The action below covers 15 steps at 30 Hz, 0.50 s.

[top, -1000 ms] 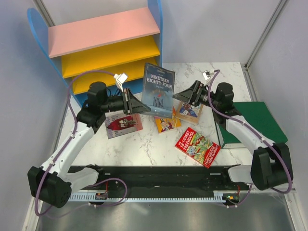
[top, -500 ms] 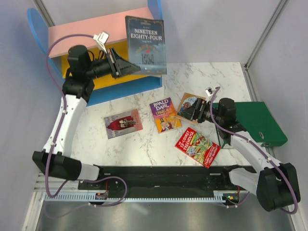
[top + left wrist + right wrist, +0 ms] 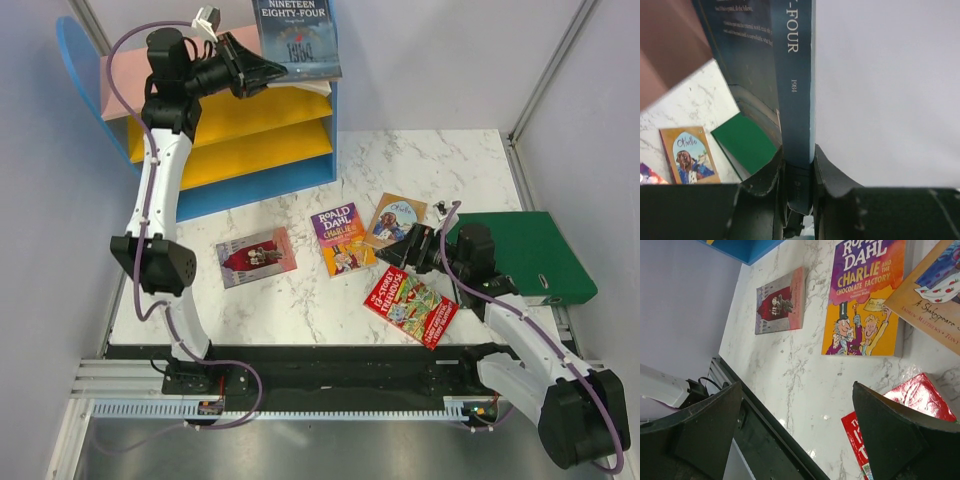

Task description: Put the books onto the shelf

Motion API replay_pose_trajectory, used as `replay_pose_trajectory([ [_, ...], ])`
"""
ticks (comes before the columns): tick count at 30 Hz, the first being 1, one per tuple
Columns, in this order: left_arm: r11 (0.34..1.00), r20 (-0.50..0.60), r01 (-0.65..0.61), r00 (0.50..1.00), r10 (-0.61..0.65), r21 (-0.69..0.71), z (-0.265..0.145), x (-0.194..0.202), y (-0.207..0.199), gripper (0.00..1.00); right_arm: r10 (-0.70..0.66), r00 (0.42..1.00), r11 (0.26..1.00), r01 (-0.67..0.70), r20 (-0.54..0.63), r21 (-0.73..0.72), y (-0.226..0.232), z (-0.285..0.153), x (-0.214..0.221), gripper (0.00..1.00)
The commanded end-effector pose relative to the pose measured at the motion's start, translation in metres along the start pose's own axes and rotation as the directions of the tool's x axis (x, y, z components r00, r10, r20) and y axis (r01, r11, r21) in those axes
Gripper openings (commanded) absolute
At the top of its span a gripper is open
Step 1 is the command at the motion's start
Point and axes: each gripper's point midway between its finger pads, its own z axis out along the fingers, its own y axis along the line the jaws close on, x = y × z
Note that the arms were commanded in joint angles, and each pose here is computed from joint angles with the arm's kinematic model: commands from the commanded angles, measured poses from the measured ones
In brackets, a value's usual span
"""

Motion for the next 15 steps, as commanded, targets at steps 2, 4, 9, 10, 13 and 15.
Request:
replay_pose_trajectory([
  [2,0.990,0.083,0.001,0.996,-0.014,0.144,-0.008,-0.043,-0.046,0.02,-0.017,1.000,1.000,0.017,0.003,0.013,-0.006,-0.003,0.009,0.98],
  [4,0.987,0.091,0.020,0.995,-0.035,0.159,-0.004,-0.051,-0.035,0.02,-0.014,1.000,1.000,0.014,0.000,0.017,-0.009,-0.004,0.012,0.98],
  [9,0.986,0.112,0.071,0.990,-0.088,0.149,0.003,-0.061,-0.016,0.02,-0.012,1.000,1.000,0.012,-0.012,0.028,-0.014,-0.003,0.017,0.98],
  [10,0.984,0.113,0.094,0.987,-0.111,0.149,0.004,-0.063,-0.013,0.02,-0.010,1.000,0.999,0.010,-0.020,0.031,-0.016,-0.003,0.020,0.98],
  [13,0.980,0.115,0.140,0.981,-0.157,0.144,0.006,-0.067,-0.004,0.12,-0.003,1.000,0.999,0.004,-0.025,0.039,-0.020,-0.002,0.022,0.98],
  [15,0.974,0.125,0.178,0.973,-0.196,0.142,0.006,-0.072,0.002,0.14,-0.004,1.000,0.999,0.005,-0.028,0.038,-0.020,-0.002,0.024,0.98],
])
